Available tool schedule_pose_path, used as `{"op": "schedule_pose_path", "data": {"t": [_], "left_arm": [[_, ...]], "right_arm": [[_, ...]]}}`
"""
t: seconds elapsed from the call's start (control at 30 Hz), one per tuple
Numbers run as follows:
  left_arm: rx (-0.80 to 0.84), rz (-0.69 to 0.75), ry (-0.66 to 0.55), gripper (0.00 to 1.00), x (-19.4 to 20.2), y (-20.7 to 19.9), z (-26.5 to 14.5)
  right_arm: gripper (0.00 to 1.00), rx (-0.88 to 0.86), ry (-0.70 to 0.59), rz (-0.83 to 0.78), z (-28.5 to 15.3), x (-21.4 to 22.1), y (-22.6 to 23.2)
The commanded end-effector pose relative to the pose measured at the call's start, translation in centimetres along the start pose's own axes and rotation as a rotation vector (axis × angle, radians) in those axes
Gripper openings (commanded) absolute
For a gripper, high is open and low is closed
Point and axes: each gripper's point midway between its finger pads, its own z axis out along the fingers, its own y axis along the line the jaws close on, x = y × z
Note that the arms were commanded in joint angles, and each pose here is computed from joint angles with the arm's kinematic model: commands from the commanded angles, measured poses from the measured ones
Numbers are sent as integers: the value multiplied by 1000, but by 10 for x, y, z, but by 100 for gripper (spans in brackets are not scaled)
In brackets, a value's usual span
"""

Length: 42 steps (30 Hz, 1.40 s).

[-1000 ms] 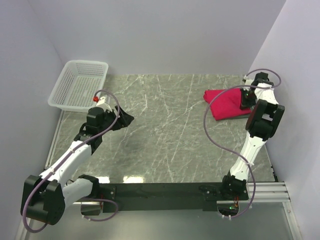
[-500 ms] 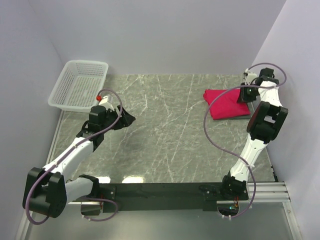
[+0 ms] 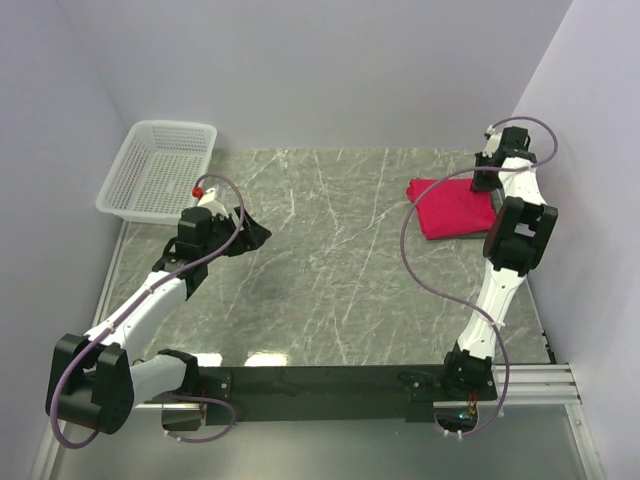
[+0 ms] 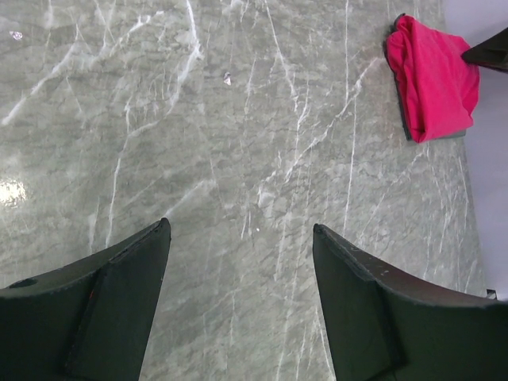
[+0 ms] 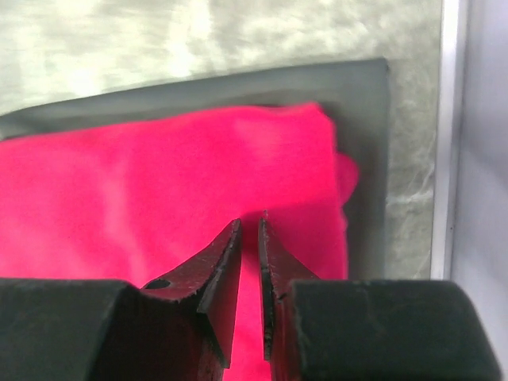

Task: Fold and stack the t-shirts

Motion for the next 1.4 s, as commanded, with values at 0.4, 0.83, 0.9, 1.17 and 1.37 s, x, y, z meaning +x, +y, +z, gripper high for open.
{"op": "schedule_pose_path", "data": {"t": [0.4, 0.83, 0.9, 1.17, 1.37], "left_arm": [[26, 25, -61, 77, -30, -17, -2], [-99, 34, -280, 99, -72, -10, -46], [-105, 37, -291, 99, -70, -8, -50], [-113, 64, -286, 99, -68, -8, -63], [-109, 64, -295, 99, -67, -9, -71]], "right_arm": [[27, 42, -99, -61, -34, -40, -7], [43, -400, -119, -206, -129, -13, 105], [43, -403, -81, -242, -125, 4, 122], [43, -376, -72, -376, -124, 27, 167], [43, -331, -17, -377, -107, 39, 176]]}}
